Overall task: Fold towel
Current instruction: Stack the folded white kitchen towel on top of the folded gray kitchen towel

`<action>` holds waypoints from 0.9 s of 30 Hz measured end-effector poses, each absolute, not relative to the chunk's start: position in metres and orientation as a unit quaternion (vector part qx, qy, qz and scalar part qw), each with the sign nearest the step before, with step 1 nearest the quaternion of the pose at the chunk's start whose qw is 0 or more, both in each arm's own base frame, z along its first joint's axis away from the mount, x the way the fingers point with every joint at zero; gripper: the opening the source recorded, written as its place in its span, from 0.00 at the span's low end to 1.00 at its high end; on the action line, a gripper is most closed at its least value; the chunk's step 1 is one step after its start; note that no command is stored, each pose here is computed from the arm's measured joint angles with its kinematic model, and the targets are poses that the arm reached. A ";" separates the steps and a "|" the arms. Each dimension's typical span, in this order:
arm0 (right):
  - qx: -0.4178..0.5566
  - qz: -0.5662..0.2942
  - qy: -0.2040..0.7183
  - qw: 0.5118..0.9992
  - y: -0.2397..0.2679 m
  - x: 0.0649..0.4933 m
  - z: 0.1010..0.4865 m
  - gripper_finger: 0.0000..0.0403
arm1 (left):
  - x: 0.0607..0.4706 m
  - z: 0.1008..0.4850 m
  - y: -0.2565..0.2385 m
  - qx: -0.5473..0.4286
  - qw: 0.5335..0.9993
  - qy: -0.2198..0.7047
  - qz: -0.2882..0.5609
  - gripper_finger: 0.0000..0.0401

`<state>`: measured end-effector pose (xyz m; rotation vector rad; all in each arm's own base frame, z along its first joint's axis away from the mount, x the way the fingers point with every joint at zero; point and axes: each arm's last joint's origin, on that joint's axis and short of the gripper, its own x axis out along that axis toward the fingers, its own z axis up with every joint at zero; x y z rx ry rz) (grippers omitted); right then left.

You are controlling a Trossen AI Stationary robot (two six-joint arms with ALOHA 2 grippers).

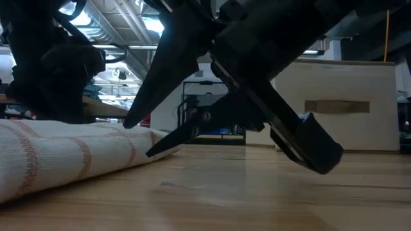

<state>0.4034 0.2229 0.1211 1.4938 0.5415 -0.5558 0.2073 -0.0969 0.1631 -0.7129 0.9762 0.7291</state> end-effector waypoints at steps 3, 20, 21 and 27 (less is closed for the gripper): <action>0.665 -0.246 0.238 0.663 0.223 0.404 0.121 0.29 | 0.211 0.159 -0.099 -0.331 0.762 0.446 0.333 0.52; 0.679 -0.262 0.209 0.653 0.219 0.406 0.122 0.29 | 0.211 0.130 -0.098 -0.387 0.770 0.419 0.285 0.52; 0.679 -0.263 0.208 0.653 0.217 0.407 0.122 0.29 | 0.210 0.129 -0.098 -0.388 0.770 0.420 0.284 0.52; 0.682 -0.270 0.208 0.648 0.207 0.411 0.121 0.29 | 0.212 0.129 -0.100 -0.390 0.774 0.421 0.266 0.52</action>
